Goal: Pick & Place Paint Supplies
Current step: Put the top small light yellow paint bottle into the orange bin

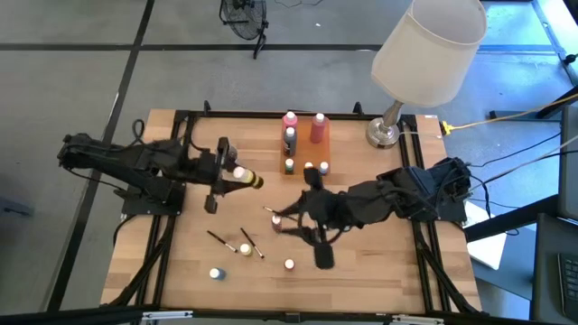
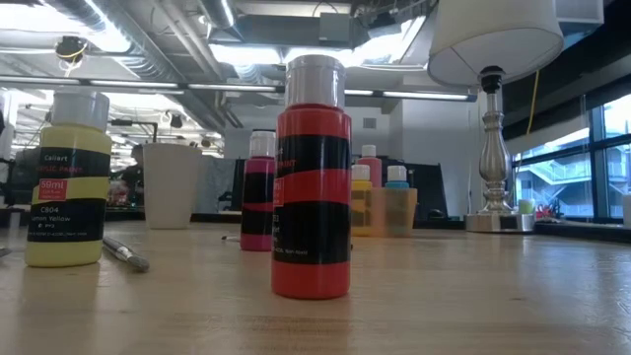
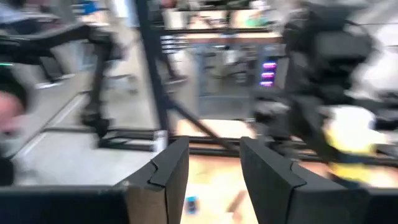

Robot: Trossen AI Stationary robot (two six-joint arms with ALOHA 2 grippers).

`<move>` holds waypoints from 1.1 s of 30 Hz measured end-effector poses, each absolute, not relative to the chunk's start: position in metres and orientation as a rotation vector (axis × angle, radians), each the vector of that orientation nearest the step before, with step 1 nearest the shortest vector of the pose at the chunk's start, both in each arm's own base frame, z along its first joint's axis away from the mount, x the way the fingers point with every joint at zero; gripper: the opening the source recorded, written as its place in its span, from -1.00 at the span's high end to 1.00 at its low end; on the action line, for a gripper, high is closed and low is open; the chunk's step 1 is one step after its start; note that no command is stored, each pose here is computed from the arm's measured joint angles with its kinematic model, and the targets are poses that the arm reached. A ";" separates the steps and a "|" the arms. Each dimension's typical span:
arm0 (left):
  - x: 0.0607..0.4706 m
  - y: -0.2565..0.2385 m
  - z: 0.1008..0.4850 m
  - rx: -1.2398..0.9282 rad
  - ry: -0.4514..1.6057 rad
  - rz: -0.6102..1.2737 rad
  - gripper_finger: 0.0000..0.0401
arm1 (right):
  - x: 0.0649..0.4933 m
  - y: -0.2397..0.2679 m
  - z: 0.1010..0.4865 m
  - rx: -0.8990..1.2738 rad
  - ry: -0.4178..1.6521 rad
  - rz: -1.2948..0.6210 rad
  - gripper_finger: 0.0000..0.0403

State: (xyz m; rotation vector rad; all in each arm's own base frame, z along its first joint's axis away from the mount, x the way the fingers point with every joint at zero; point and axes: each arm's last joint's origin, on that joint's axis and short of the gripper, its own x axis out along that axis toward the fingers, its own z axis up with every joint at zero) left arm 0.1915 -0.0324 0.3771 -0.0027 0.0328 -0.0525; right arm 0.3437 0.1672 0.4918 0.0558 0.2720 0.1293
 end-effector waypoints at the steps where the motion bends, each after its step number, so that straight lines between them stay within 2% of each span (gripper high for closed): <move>1: 0.191 -0.033 0.382 -0.023 0.022 -0.065 0.45 | 0.344 0.166 0.492 0.053 0.266 0.101 0.27; 6: 0.192 -0.036 0.393 -0.082 -0.001 -0.113 0.45 | 0.349 0.158 0.494 0.060 0.241 0.051 0.27; 14: 0.205 -0.048 0.383 -0.081 0.061 -0.184 0.45 | 0.364 0.157 0.491 0.021 0.199 0.113 0.22; 19: 0.212 -0.052 0.379 -0.081 0.079 -0.193 0.45 | 0.373 0.154 0.484 0.021 0.212 0.111 0.03; 28: 0.213 -0.052 0.378 -0.090 0.076 -0.187 0.45 | 0.377 0.141 0.478 0.088 0.254 -0.024 -0.44; 33: 0.213 -0.052 0.379 -0.090 0.075 -0.182 0.44 | 0.384 0.127 0.475 0.198 0.271 -0.071 -0.56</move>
